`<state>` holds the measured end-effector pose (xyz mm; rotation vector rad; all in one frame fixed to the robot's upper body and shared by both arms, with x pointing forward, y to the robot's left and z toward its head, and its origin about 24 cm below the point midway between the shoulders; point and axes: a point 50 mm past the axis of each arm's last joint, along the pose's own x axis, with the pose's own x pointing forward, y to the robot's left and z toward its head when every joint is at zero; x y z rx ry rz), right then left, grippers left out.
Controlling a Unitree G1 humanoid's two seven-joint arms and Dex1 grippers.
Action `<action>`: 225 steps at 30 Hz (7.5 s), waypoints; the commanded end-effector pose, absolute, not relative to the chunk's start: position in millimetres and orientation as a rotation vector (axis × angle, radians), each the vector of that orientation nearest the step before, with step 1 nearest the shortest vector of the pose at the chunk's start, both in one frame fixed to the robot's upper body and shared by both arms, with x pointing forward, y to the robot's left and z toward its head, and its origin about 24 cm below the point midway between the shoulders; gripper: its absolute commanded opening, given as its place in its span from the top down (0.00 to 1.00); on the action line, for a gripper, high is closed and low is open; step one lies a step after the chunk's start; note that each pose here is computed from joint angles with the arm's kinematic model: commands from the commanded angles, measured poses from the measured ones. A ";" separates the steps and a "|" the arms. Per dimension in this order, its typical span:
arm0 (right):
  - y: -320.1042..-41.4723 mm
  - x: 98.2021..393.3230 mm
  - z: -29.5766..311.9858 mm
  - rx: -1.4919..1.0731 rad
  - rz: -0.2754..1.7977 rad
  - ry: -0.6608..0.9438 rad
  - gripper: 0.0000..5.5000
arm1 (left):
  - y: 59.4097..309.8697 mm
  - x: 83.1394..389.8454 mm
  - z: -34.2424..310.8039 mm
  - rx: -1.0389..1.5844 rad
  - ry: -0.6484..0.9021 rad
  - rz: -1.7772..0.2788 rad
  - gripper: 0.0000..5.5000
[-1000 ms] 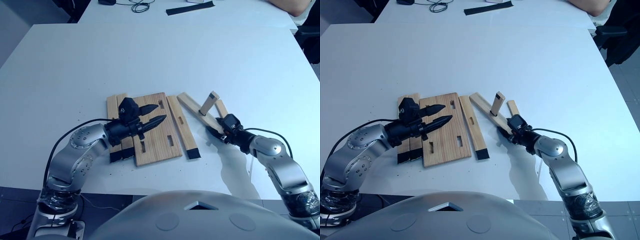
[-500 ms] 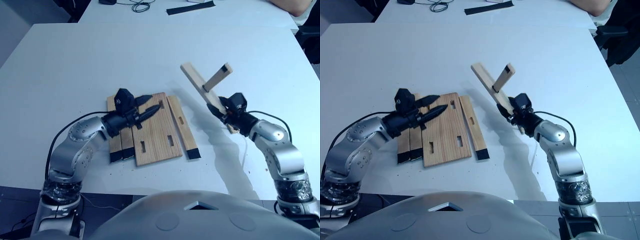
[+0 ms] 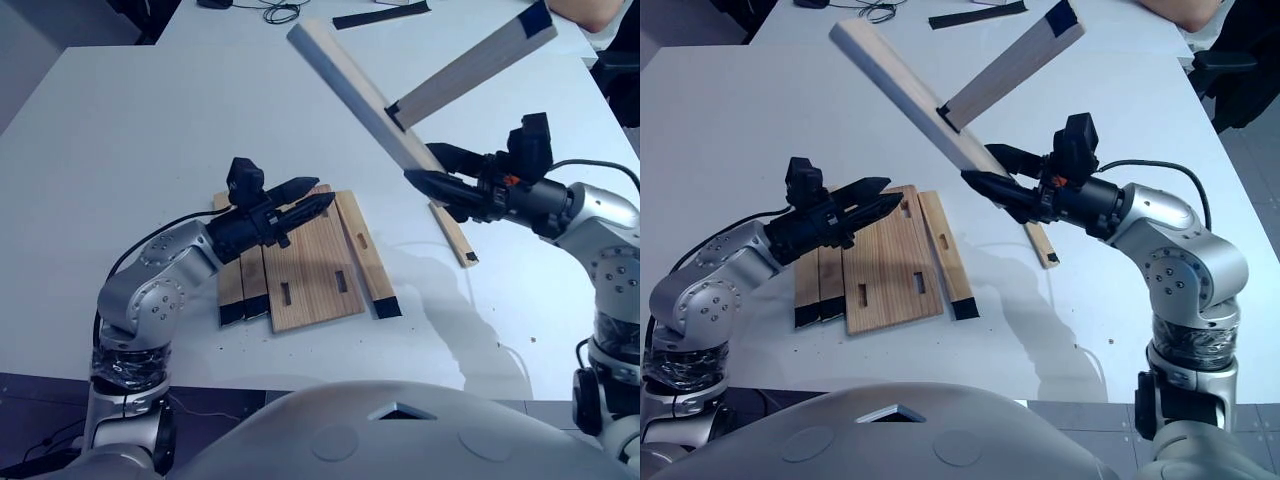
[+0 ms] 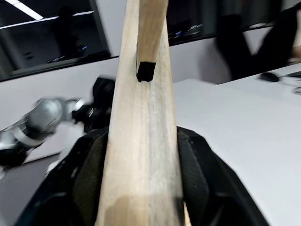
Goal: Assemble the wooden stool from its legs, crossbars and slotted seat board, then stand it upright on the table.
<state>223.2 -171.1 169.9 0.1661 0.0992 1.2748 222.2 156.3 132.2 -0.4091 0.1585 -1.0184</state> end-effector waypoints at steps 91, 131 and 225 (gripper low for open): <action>-152.7 233.0 159.2 -0.049 1.636 0.232 0.56 | 124.0 199.1 171.2 -0.491 0.108 -1.508 0.58; -191.6 222.0 98.0 -0.121 1.237 0.291 0.39 | 201.5 219.4 210.3 -0.034 0.068 -1.172 0.59; -109.5 294.9 138.0 0.282 0.894 -0.079 0.39 | 153.0 273.5 202.4 -0.423 -0.018 -0.822 0.59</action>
